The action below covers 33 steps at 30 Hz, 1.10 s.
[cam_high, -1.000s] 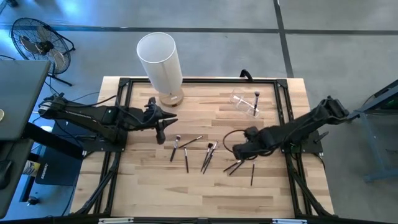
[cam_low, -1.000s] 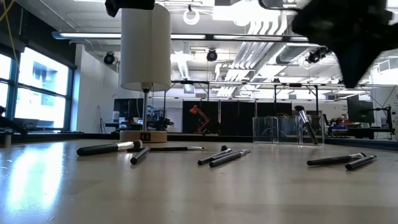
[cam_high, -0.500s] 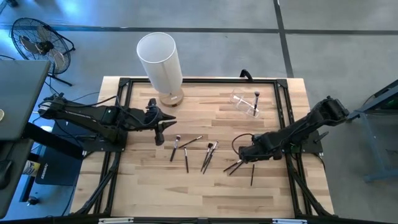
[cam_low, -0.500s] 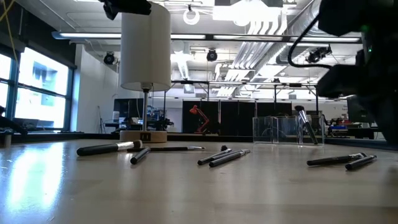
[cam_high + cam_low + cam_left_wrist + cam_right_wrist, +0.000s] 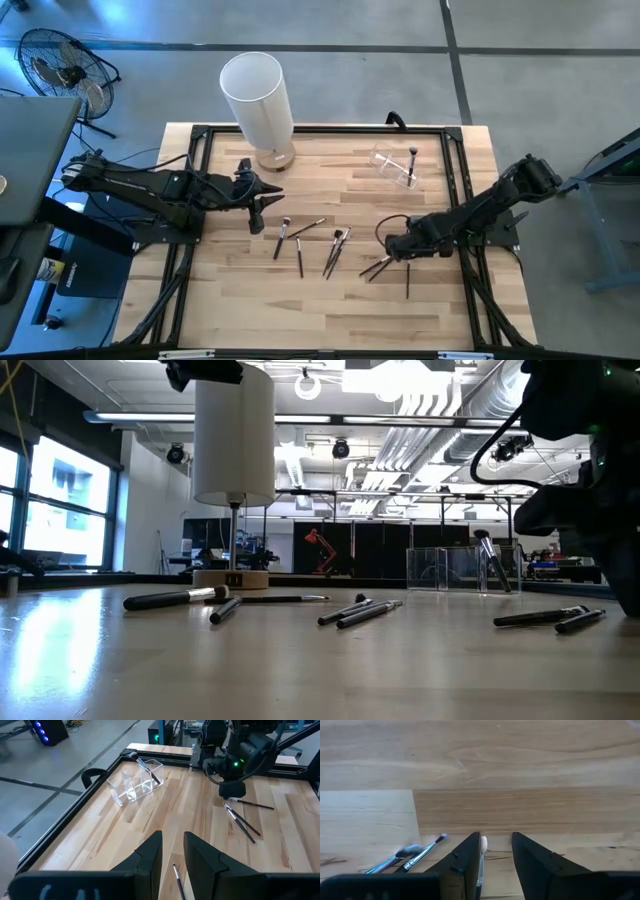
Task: Put items in baskets/containers
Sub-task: Put the foundation brush into the transparent organizer
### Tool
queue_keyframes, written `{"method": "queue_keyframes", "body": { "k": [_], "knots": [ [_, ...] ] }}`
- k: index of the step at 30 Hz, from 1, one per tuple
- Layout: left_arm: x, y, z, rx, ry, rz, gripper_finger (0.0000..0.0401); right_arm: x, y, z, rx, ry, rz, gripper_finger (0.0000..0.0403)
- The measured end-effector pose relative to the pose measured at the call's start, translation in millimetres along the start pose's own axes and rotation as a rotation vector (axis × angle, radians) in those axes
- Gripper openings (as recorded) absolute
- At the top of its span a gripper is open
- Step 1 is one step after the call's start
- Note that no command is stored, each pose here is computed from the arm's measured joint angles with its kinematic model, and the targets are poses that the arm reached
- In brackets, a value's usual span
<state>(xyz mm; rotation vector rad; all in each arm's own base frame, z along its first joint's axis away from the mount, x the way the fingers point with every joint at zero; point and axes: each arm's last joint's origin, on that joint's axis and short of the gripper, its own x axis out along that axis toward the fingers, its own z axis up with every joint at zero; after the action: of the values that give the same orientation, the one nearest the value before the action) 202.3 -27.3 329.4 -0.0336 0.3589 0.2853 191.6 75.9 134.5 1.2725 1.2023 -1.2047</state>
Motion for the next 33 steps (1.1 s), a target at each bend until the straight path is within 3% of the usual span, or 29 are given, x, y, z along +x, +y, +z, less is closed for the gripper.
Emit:
{"method": "queue_keyframes", "body": {
  "k": [7, 16, 33],
  "knots": [
    [0.0, 0.0, -0.5, 0.002, 0.005, -0.001, 0.0075, 0.1, 2.2, 6.5, -0.013, -0.005, -0.001, 0.0103],
    [0.0, 0.2, -1.7, 0.009, 0.017, 0.0, 0.0075, 0.1, 5.2, 8.0, -0.07, -0.067, 0.045, 0.0006],
    [0.0, 0.5, -2.4, 0.023, 0.023, 0.008, 0.0075, -15.6, 5.7, -0.1, -0.131, -0.124, 0.086, 0.0]
  ]
}}
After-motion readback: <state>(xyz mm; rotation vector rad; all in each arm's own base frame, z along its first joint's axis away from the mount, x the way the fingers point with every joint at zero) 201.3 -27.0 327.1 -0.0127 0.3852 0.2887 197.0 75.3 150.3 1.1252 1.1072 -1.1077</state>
